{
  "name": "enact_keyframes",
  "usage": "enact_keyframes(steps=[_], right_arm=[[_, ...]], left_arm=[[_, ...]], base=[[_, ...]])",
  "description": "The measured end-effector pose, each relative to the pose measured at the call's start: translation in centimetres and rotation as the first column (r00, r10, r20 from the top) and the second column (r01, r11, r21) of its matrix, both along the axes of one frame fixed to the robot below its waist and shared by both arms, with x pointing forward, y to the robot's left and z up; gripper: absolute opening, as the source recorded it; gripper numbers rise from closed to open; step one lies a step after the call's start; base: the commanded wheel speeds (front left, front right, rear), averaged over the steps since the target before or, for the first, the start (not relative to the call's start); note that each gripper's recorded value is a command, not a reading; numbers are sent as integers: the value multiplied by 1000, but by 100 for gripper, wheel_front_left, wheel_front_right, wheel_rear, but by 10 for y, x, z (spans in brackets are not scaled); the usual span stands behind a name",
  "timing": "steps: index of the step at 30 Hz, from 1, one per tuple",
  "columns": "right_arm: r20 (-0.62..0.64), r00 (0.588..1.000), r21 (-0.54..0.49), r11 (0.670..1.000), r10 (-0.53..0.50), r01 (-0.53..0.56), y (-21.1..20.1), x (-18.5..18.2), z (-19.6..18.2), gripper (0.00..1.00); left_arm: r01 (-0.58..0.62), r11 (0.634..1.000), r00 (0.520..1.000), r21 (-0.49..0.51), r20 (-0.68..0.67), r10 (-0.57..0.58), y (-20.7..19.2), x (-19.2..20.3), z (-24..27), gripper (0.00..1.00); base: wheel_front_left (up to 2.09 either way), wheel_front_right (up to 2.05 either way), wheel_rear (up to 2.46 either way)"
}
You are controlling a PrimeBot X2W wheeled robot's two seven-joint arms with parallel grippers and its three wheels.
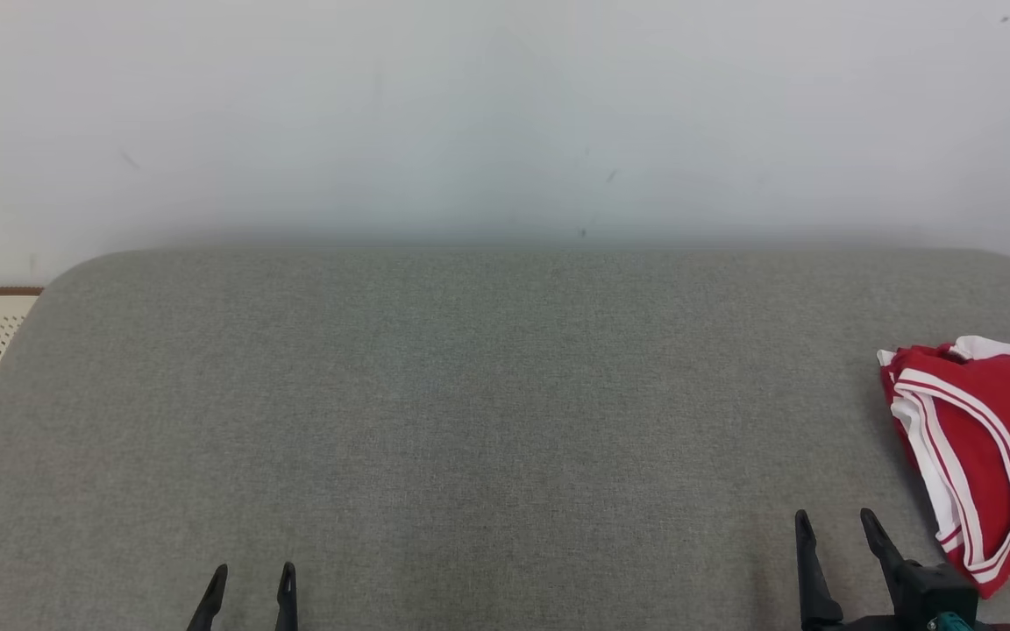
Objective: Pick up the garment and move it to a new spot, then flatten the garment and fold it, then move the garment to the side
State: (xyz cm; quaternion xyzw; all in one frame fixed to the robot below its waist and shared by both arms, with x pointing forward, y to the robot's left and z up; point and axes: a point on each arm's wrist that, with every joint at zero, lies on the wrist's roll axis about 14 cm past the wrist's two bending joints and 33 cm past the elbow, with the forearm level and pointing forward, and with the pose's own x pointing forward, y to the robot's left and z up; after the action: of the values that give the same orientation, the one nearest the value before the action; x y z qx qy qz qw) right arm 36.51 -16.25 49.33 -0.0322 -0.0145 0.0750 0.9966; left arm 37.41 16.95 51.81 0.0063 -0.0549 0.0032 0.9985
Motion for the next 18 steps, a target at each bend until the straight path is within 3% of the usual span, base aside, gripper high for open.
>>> enact_keyframes(steps=[8, 18], right_arm=[[-12, 999, -9, 999, 46, -47, 16, -9, -5, 100], [17, 999, -76, 997, 34, -32, 11, -7, 3, 100]], left_arm=[[-15, 1000, 1000, -4, 0, 15, 5, -5, 0, 100], [-9, 1000, 1000, -17, -8, 9, 6, -7, -3, 100]], base=[[0, 0, 0], [0, 0, 0]])
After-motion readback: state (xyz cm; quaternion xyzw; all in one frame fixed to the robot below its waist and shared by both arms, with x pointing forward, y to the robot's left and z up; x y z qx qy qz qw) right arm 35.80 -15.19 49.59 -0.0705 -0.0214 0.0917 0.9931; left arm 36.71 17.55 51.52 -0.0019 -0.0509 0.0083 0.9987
